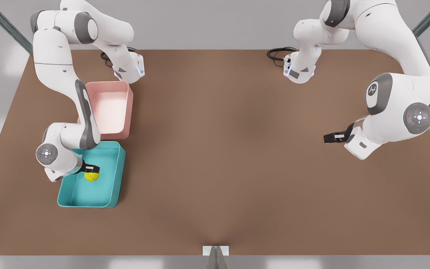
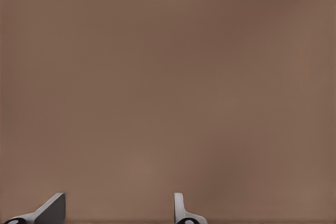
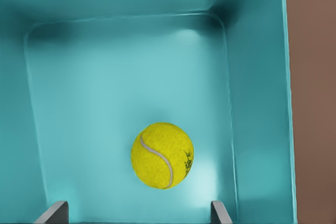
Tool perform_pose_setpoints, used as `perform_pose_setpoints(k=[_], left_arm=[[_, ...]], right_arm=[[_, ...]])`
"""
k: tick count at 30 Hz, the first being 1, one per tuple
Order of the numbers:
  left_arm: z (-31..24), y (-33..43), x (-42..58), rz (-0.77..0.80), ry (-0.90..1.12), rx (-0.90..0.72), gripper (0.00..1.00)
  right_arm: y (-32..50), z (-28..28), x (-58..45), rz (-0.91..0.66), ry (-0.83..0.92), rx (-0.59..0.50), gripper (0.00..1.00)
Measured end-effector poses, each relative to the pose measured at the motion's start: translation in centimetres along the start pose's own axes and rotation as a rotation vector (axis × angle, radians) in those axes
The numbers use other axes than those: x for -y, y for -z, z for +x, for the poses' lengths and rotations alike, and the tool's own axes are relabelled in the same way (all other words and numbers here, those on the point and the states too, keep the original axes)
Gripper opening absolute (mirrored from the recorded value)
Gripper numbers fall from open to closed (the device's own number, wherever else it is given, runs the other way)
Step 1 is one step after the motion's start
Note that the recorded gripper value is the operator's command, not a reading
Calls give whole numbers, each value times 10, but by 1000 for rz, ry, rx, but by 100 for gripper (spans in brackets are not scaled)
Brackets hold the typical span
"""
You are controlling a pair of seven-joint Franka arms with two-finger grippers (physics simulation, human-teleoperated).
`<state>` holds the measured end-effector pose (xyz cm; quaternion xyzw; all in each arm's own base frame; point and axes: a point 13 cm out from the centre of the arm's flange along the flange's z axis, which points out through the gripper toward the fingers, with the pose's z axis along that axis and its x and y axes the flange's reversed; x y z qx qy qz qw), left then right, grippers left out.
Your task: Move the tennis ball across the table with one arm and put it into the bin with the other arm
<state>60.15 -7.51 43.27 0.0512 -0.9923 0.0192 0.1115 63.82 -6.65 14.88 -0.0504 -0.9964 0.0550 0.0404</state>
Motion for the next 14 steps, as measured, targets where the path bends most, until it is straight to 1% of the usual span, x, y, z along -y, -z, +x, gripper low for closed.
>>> perform_pose_setpoints(k=[2, 3, 6, 8, 10, 11, 14], left_arm=[[0, 0, 0, 0, 0, 0, 100], [0, 0, 0, 0, 1, 0, 100], [0, 0, 1, 0, -1, 0, 100], [0, 0, 2, 0, -3, 1, 100], [1, 0, 2, 0, -3, 0, 100], [1, 0, 2, -1, -3, 0, 100], [1, 0, 3, -1, -3, -2, 100]], right_arm=[[3, 2, -4, -12, 35, -10, 100], [22, -3, -12, -27, 50, 0, 100], [114, -26, -35, -48, 91, 34, 100], [183, -20, -59, -44, 134, 43, 100], [252, 12, -77, -37, 169, 47, 100], [282, 34, -68, -40, 163, 44, 100], [324, 91, -36, -55, 121, -10, 100]])
